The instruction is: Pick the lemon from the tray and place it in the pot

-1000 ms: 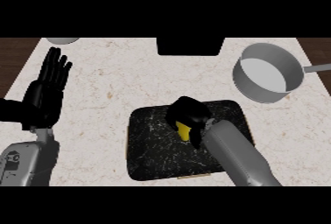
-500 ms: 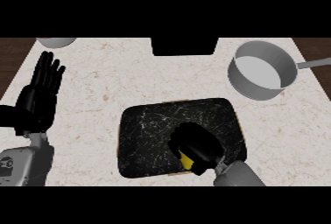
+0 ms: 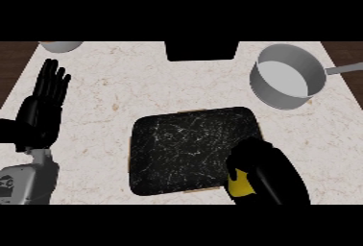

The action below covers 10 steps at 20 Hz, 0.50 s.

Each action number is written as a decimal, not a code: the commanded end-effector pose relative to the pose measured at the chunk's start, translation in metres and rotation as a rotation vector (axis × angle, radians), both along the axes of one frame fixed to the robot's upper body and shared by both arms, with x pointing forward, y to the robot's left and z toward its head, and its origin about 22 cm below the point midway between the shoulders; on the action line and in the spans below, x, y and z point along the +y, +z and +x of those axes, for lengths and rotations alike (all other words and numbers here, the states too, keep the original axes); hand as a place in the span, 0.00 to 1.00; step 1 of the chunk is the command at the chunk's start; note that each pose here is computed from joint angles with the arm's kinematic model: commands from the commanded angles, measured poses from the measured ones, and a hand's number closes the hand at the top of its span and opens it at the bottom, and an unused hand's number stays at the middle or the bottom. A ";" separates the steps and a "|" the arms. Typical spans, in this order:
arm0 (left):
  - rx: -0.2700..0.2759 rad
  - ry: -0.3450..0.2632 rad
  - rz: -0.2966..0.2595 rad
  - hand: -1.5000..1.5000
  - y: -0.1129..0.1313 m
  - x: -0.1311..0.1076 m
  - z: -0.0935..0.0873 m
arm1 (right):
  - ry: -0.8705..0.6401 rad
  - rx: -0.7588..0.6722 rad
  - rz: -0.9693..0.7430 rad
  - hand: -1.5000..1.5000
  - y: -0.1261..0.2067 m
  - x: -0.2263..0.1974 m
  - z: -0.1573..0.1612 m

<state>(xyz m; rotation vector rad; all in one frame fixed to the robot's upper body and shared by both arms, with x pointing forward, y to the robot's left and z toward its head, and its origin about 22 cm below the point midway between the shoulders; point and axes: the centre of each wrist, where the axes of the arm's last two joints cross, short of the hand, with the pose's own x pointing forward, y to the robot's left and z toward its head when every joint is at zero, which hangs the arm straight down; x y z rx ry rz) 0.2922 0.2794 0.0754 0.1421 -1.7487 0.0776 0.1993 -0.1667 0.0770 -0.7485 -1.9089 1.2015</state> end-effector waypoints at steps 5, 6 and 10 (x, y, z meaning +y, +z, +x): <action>-0.006 -0.050 -0.006 0.50 0.013 -0.002 0.000 | -0.293 -0.195 0.165 1.00 0.072 -0.069 0.008; -0.010 -0.026 0.000 0.50 0.010 -0.004 0.008 | -0.289 -0.206 0.199 1.00 0.062 -0.089 0.014; -0.009 -0.033 0.003 0.50 0.002 -0.019 0.013 | -0.390 -0.176 0.191 1.00 0.082 -0.127 0.045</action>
